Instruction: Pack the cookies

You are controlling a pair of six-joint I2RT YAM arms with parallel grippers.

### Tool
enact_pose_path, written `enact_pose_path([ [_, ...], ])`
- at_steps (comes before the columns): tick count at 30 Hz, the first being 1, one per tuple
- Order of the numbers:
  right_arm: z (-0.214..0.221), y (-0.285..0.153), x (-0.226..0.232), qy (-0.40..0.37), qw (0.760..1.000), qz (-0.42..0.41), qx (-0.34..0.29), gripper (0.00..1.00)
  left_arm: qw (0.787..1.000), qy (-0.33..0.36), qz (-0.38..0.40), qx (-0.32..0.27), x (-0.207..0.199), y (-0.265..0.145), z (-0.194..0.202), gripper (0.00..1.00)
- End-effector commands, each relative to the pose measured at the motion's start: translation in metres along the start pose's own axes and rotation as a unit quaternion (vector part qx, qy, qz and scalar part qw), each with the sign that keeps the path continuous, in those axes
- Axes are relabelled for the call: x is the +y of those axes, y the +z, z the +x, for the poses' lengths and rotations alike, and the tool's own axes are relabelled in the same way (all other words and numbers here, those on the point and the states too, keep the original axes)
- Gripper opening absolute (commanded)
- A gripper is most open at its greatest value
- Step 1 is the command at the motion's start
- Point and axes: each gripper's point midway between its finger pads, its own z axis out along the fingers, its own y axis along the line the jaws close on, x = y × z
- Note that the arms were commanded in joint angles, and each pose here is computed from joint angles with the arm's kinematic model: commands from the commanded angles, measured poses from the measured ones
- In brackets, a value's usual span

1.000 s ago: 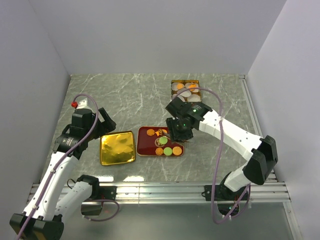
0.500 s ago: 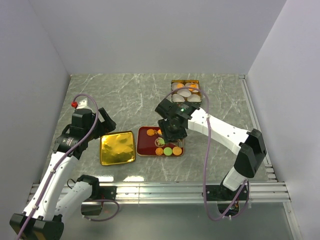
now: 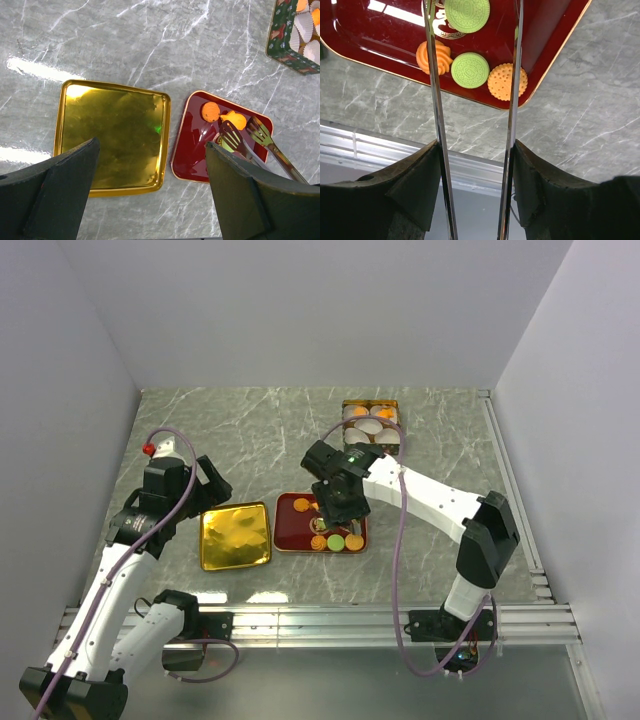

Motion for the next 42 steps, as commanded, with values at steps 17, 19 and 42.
enact_pose_path([
  [17,-0.016,-0.004,0.005,-0.003,1.000,0.020,-0.017,0.61,1.000,0.003,0.015,-0.014,-0.006,-0.001,-0.005,0.93],
  [19,-0.015,-0.003,0.006,-0.003,1.000,0.019,-0.017,0.61,1.000,0.003,0.016,-0.013,-0.006,-0.001,-0.006,0.93],
  [42,-0.023,-0.018,0.010,-0.002,1.000,0.013,-0.025,0.45,1.000,0.004,0.017,-0.011,-0.007,-0.001,-0.004,0.93],
])
